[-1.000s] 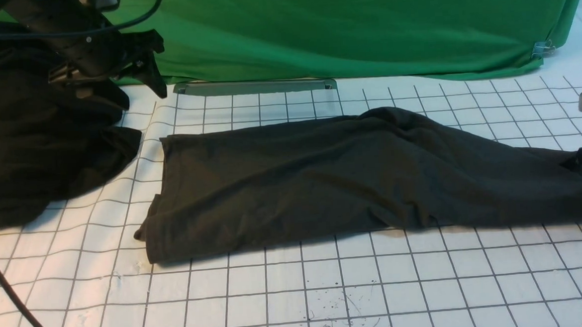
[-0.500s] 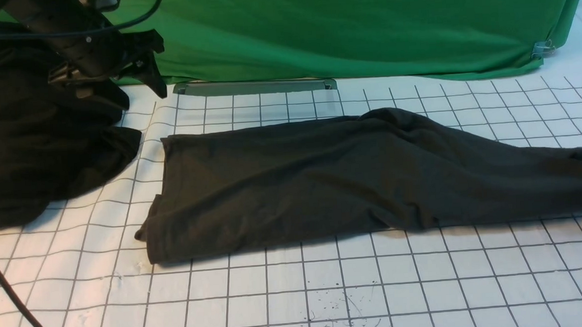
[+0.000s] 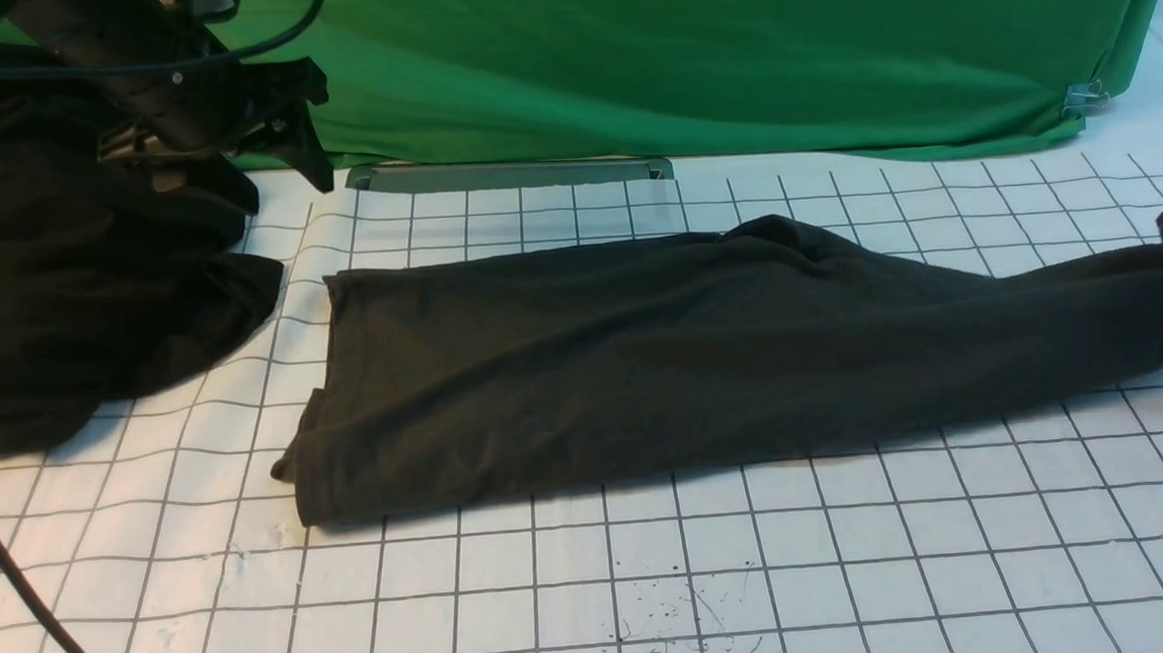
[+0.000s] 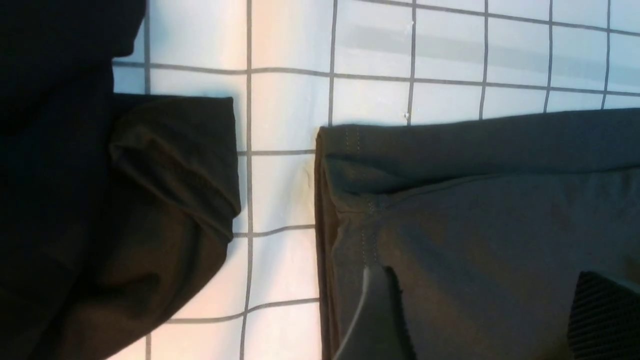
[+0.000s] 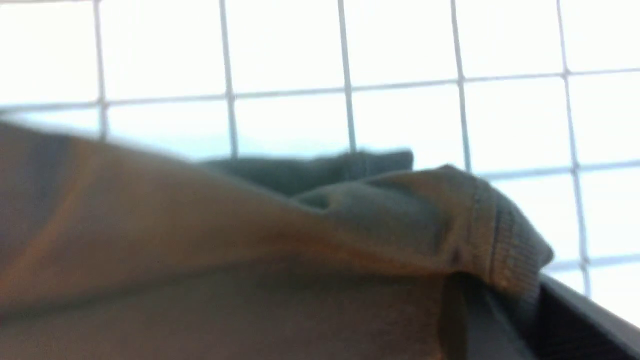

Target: Fold a long-sleeved shirt over a white checkered tablecloth.

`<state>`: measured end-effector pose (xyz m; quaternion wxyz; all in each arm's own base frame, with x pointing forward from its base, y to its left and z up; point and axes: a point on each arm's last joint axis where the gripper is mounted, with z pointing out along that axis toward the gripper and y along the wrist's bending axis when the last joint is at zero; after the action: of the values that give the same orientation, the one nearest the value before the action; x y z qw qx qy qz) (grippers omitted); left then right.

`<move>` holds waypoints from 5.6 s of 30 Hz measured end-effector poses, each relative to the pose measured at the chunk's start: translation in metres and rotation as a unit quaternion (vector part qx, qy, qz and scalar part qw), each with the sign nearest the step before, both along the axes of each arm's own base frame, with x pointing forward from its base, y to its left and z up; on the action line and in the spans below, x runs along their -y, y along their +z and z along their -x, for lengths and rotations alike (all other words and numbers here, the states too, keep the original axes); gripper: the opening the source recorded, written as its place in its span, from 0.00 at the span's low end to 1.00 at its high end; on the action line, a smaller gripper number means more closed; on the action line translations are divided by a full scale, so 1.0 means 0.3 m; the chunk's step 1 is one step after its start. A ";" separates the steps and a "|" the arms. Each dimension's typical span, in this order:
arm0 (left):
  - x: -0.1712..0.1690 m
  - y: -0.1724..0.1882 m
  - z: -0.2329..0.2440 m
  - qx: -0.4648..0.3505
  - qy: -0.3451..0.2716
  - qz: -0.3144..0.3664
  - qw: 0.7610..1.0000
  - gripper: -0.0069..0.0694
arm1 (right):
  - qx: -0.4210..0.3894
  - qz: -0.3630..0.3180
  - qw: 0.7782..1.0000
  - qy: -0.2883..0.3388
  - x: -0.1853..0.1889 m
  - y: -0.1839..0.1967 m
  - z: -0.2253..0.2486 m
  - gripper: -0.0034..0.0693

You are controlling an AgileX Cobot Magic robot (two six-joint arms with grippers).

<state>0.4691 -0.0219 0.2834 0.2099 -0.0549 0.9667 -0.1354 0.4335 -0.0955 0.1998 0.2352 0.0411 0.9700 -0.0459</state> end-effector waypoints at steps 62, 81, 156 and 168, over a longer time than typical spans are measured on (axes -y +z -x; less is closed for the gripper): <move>0.053 -0.065 0.044 -0.064 -0.060 0.076 0.993 0.09 | -0.172 -0.097 0.978 -0.058 0.056 -0.141 -0.032 0.80; 0.173 0.215 0.208 0.024 -0.116 0.101 0.988 0.09 | -0.125 -0.049 0.989 -0.055 0.167 0.120 0.052 0.07; 0.165 0.142 0.287 0.010 -0.146 0.046 0.988 0.16 | 0.287 -0.101 0.893 0.332 -0.687 1.161 0.819 0.11; 0.164 0.141 0.287 0.006 -0.137 0.049 0.989 0.18 | 0.359 -0.090 0.873 0.317 -0.424 1.108 1.269 0.16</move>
<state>0.3830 -0.0713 0.3258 0.1923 0.0689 0.9560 -0.2107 0.0529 0.0316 0.5323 0.5646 -0.2338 0.7797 0.1364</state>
